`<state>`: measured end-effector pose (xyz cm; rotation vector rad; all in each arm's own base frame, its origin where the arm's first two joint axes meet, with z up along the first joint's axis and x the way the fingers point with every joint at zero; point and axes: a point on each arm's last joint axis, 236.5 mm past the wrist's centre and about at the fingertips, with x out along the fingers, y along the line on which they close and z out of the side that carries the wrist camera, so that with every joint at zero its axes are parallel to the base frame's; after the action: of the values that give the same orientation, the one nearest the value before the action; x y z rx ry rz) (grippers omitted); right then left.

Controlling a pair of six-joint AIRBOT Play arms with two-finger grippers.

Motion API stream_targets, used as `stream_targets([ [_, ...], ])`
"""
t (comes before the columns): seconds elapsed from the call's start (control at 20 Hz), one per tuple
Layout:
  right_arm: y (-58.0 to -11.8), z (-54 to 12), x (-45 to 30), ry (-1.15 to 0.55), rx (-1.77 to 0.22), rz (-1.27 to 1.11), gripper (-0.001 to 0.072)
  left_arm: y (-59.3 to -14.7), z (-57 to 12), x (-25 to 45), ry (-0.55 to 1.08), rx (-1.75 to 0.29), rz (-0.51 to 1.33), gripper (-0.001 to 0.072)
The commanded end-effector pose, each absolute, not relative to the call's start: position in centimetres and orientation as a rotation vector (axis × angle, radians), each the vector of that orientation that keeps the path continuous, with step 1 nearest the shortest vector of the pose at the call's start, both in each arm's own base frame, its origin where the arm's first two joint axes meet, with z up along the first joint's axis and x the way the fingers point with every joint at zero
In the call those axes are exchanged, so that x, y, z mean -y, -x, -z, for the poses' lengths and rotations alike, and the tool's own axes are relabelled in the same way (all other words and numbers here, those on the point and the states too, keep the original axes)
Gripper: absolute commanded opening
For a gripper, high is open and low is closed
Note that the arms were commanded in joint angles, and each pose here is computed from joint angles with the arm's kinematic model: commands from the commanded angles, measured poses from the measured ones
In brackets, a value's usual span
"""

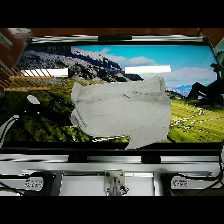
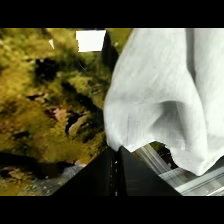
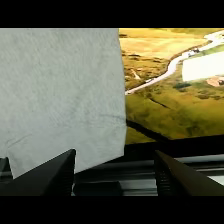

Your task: Fold the shirts.

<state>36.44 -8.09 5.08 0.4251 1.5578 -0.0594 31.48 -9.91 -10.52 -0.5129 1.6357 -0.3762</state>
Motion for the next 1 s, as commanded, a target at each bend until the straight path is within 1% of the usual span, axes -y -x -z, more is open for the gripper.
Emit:
stream_targets([
  [0.0, -33.7, -2.4, 7.7, -0.422, -1.682, 0.053, 0.0598, -31.0, 9.6, 10.3, 0.505, -1.645, 0.41, 0.0031],
  [0.15, -30.7, 1.0, 6.4, -0.455, -1.804, 0.015, 0.0598, -31.6, 7.6, 10.1, 0.47, -1.577, 0.429, 0.0031],
  [0.2, -30.4, 2.1, 5.8, -0.478, -1.812, 0.005, 0.0598, -31.8, 6.9, 9.8, 0.462, -1.549, 0.429, 0.0031],
  [0.3, -30.5, 4.2, 4.5, -0.531, -1.79, -0.015, 0.0598, -32.3, 5.5, 9.1, 0.459, -1.502, 0.422, 0.0031],
  [0.5, -30.5, 7.6, 3.8, -0.56, -1.748, -0.006, 0.0597, -32.6, 3.8, 8.2, 0.458, -1.445, 0.408, 0.0031],
  [0.75, -30.0, 10.0, 3.3, -0.492, -1.742, -0.008, 0.0596, -32.2, 3.3, 8.4, 0.455, -1.452, 0.42, 0.0031],
  [0.8, -30.2, 10.3, 3.1, -0.49, -1.728, -0.01, 0.0551, -32.2, 3.3, 8.4, 0.455, -1.451, 0.42, 0.0031],
  [0.85, -30.6, 10.5, 3.2, -0.486, -1.708, -0.006, 0.0457, -32.2, 3.1, 8.4, 0.453, -1.445, 0.42, 0.0031],
  [0.9, -31.1, 10.7, 3.2, -0.478, -1.693, -0.004, 0.0441, -32.3, 2.9, 8.4, 0.45, -1.439, 0.421, 0.0031],
  [0.95, -31.4, 10.8, 3.1, -0.473, -1.682, -0.002, 0.0441, -32.3, 2.6, 8.4, 0.447, -1.43, 0.421, 0.0031],
])
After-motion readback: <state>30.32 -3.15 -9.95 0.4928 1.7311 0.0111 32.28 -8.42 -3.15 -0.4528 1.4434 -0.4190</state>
